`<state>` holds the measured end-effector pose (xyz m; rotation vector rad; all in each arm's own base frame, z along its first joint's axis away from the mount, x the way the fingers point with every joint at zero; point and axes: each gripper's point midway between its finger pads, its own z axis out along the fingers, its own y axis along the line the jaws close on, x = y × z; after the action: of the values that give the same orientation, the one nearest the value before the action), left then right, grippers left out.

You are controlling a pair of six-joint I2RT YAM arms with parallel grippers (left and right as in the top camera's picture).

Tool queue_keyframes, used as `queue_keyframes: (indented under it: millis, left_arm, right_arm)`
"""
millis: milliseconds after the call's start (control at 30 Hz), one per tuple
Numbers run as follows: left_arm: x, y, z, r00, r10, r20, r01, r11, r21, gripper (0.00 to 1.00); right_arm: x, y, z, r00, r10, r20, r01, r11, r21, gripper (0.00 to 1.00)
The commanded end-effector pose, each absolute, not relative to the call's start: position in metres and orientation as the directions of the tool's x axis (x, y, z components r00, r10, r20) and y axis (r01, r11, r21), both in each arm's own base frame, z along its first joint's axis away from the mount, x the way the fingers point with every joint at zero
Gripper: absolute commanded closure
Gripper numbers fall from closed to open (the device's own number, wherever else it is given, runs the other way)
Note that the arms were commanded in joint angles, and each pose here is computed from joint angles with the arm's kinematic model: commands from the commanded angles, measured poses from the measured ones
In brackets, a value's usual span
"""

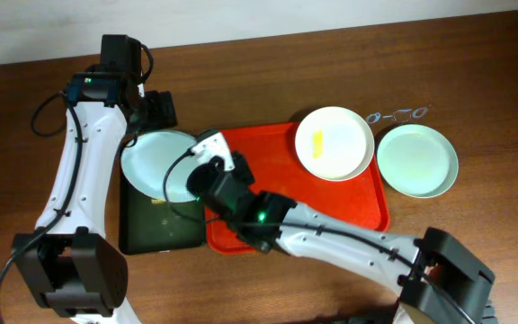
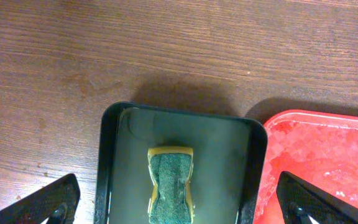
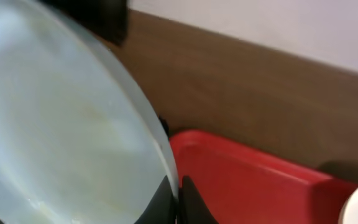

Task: Clean dirty plates on tray and stack at the side
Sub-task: 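Tilt the white plate over the black tray to drain it, then carry the white plate rightward and lower it onto the pale green plate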

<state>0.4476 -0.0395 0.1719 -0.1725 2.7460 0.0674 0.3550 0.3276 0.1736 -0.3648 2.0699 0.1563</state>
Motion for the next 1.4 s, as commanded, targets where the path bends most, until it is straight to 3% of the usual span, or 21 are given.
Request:
queue_keyframes:
  millis: [0,300,467,567,800,1033,1200,1367]
  left_arm:
    - [0.447,-0.037,0.179,-0.91,-0.127,-0.396,-0.145,0.989,0.015,0.01]
    - [0.447,-0.037,0.179,-0.909,-0.127,-0.396,-0.145,0.989,0.015,0.01]
    - [0.447,-0.037,0.179,-0.91,-0.127,-0.396,-0.145,0.989,0.015,0.01]
    - [0.447,-0.037,0.179,-0.91,-0.127,-0.396,-0.145,0.989,0.015,0.01]
    - [0.447,-0.037,0.179,-0.91,-0.127,-0.396,-0.145,0.989,0.015,0.01]
    - [0.447,-0.037,0.179,-0.91,-0.127,-0.396,-0.145,0.989,0.015,0.01]
    - [0.447,-0.037,0.179,-0.91,-0.127,-0.396,-0.145,0.989,0.015,0.01]
    - [0.447,-0.037,0.179,-0.909,-0.127,-0.396,-0.145,0.989,0.015,0.01]
  right_arm:
    - [0.361,0.311,0.2,-0.534,-0.027,-0.845,-0.282,0.948,0.149,0.96]
    - [0.378,0.192,0.182,-0.709,0.106,-0.697,-0.029,0.984,0.178,0.96]
    - [0.383,0.171,0.176,-0.826,0.217,-0.52,-0.046,0.894,0.446,0.96]
    - [0.39,0.123,0.174,-0.843,0.33,-0.426,0.057,0.841,0.538,0.96]
    - [0.383,-0.035,0.158,-0.691,0.654,-0.307,0.443,0.719,0.536,0.96]
    - [0.315,-0.162,0.135,-0.43,0.876,-0.217,0.764,0.481,0.429,0.96]
    - [0.268,-0.194,0.112,-0.371,0.905,-0.209,0.889,0.411,0.203,0.96]
    - [0.261,-0.193,0.099,-0.379,0.909,-0.171,0.901,0.405,0.154,0.96]
